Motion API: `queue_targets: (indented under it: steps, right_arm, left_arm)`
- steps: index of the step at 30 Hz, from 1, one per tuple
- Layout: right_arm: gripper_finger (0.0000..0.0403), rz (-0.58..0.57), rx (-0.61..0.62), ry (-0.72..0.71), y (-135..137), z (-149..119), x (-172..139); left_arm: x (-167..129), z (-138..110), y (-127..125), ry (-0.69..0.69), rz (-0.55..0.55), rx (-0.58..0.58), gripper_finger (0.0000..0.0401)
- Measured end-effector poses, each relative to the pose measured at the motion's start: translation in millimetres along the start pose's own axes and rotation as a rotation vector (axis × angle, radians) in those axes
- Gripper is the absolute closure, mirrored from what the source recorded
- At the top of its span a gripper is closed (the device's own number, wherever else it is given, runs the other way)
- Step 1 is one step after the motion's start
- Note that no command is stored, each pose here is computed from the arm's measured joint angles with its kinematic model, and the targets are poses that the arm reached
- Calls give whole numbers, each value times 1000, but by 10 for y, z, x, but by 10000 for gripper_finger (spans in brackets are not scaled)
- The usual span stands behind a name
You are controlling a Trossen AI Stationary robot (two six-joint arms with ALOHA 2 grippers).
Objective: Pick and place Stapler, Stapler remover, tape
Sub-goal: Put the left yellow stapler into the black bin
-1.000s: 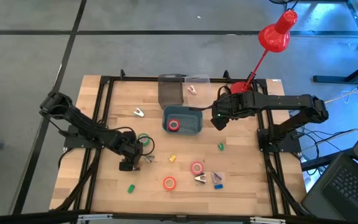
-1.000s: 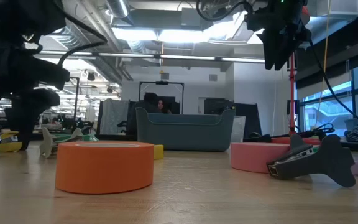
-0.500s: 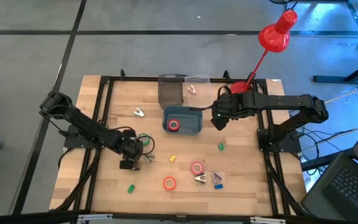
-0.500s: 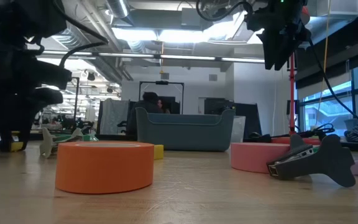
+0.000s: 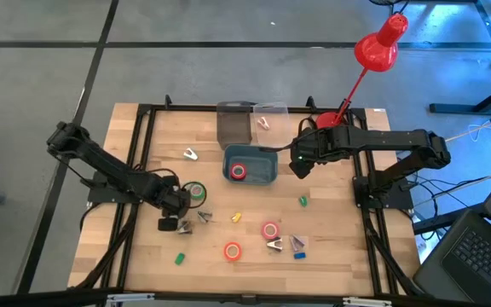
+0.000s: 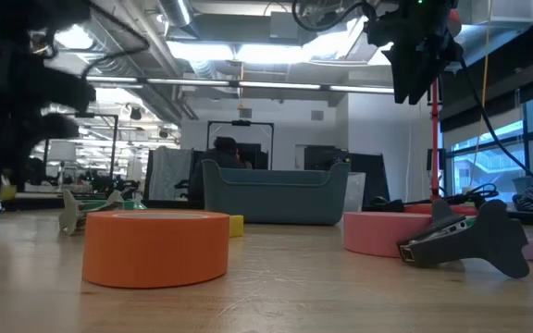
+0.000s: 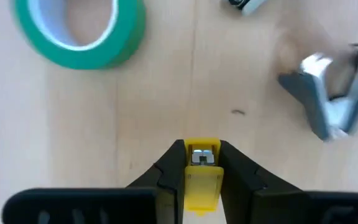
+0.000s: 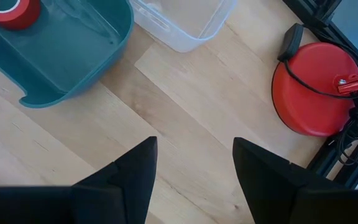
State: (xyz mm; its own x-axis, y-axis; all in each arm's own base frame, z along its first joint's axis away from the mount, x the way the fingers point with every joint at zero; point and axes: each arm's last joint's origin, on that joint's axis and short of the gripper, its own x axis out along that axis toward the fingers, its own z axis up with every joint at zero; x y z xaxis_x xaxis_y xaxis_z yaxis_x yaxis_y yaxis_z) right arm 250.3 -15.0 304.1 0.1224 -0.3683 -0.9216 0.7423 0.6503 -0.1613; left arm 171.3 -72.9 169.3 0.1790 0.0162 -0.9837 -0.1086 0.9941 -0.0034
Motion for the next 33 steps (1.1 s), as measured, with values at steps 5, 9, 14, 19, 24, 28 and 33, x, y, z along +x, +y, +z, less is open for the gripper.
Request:
queue_targets:
  steps: [5, 9, 14, 19, 24, 28, 33]
  right_arm:
    - [190, -8, 0, -7, -2, 1, 0]
    - [190, -19, 0, -18, -6, 5, 0]
    - [190, -20, -1, -16, -6, 3, 0]
    - [190, -30, -7, -6, -17, -7, 0]
    - [189, -37, -11, 1, -25, -15, -1]
    - [189, -40, -12, 3, -27, -16, -1]
    - [189, -50, -14, 14, -38, -27, -1]
  left_arm:
    - [-397, 168, 121, -85, 64, 77, 342]
    - [-723, 453, 349, -203, 137, 131, 342]
    - [-1131, 827, 850, -379, 260, 149, 342]
    - [-1428, 1069, 1522, -650, 267, 117, 342]
    - [-1366, 1243, 2220, -678, 239, 41, 342]
    - [-1107, 1542, 2593, -613, 195, 74, 342]
    - [-718, 1908, 2949, -507, 124, 91, 342]
